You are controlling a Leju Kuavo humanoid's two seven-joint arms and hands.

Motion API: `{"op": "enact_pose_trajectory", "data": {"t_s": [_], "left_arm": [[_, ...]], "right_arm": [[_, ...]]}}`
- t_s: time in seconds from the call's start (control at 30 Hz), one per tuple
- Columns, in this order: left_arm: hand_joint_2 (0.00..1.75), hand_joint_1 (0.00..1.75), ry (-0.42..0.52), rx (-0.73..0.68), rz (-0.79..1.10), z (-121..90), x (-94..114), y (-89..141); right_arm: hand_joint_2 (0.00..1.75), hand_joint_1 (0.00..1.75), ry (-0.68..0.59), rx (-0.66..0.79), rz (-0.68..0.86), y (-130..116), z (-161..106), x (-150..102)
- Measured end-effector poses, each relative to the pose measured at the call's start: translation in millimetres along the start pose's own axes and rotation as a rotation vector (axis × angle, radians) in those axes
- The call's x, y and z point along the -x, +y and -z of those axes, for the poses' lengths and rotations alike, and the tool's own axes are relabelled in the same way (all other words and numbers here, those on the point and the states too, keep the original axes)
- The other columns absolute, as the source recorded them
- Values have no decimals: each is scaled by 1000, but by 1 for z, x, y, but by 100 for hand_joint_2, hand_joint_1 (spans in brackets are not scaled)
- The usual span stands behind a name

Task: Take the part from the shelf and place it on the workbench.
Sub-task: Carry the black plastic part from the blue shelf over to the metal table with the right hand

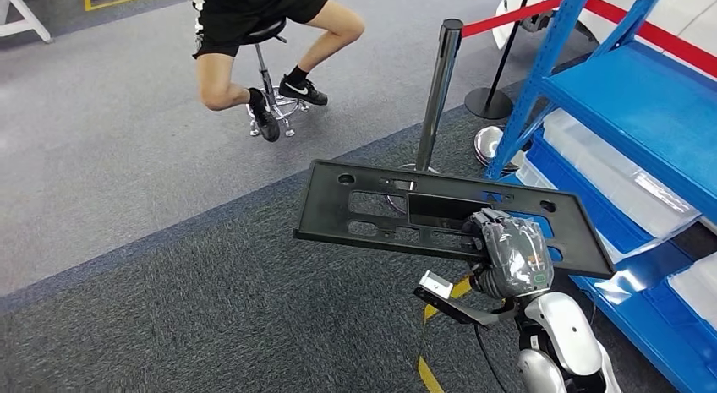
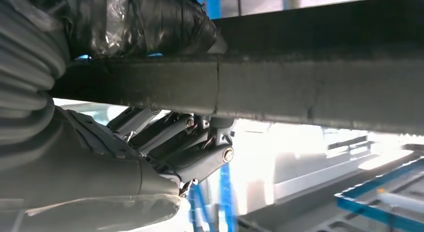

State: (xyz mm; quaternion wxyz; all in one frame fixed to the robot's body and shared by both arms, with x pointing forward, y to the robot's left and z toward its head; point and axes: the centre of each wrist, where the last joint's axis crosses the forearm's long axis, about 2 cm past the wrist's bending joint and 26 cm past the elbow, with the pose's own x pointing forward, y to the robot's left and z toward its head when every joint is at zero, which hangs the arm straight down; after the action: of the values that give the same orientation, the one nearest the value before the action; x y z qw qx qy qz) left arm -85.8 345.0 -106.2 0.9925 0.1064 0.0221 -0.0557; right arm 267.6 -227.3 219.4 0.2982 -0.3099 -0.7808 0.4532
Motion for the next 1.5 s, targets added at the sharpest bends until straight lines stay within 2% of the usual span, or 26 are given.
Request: {"op": "enact_pose_trajectory", "data": {"t_s": [0.37,0.67,1.5], "left_arm": [[0,0,-39,4,17,-1,5,-3],[0,0,8,8,0,-2,11,-9],[0,0,8,-4,-30,-6,14,-29]], "right_arm": [[175,175,-1,-10,1,3,0,0],[175,175,-7,-5,-7,4,-1,-1],[175,175,-15,9,-11,1,-7,-3]]}}
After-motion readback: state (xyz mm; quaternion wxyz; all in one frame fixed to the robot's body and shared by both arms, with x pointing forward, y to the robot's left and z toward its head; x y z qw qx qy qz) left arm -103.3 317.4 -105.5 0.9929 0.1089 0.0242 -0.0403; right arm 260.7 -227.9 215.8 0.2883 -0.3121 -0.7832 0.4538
